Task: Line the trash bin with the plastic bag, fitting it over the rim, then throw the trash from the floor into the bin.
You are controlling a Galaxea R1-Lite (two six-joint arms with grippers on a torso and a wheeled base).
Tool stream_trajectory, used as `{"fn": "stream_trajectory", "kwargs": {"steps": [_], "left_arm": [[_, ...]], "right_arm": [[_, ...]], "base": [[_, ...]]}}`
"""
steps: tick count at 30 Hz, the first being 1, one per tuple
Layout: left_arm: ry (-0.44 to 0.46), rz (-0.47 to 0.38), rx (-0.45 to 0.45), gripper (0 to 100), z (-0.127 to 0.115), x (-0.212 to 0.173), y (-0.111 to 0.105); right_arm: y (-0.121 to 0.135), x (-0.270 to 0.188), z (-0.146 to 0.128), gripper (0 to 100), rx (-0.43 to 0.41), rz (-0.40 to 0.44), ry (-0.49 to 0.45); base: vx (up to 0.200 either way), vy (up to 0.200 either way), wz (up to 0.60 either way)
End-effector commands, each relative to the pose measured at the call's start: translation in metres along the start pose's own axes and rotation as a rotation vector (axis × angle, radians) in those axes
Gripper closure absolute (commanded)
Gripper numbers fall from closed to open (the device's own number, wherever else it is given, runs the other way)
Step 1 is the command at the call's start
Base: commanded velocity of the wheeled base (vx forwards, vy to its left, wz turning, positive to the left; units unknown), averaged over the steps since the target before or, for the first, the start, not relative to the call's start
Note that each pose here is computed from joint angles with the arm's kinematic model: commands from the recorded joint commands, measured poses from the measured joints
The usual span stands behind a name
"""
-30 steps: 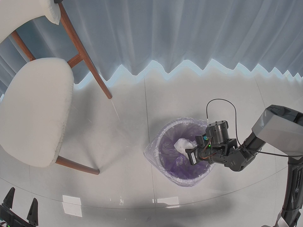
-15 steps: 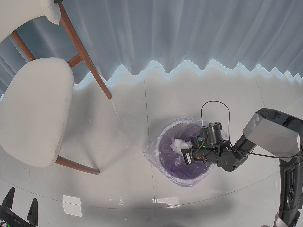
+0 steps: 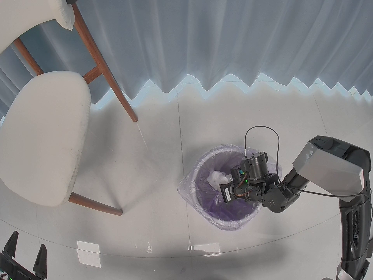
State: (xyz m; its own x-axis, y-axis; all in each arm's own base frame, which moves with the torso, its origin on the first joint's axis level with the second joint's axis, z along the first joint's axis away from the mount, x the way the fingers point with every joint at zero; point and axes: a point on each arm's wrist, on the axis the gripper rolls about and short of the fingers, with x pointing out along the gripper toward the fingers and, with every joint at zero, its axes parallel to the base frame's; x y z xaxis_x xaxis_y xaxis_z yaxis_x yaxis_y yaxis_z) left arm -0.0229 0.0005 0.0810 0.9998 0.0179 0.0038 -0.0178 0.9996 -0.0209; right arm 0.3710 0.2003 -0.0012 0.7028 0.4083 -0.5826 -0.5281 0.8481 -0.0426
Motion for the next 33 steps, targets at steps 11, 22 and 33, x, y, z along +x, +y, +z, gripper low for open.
{"fn": "stream_trajectory", "kwargs": {"steps": [11,22,33], "left_arm": [[0.001,0.001,0.001,0,-0.005,0.000,0.000],[0.001,0.001,0.001,0,-0.005,0.000,0.000],[0.001,-0.001,0.001,0,-0.005,0.000,0.000]], "right_arm": [[0.009,-0.010,0.004,0,0.023,0.015,-0.009],[0.012,-0.054,0.021,0,0.073,-0.015,-0.054],[0.005,-0.127,0.017,0,0.102,-0.051,-0.074]], "base": [[0.000,0.000,0.00],[0.000,0.000,0.00],[0.000,0.000,0.00]]}}
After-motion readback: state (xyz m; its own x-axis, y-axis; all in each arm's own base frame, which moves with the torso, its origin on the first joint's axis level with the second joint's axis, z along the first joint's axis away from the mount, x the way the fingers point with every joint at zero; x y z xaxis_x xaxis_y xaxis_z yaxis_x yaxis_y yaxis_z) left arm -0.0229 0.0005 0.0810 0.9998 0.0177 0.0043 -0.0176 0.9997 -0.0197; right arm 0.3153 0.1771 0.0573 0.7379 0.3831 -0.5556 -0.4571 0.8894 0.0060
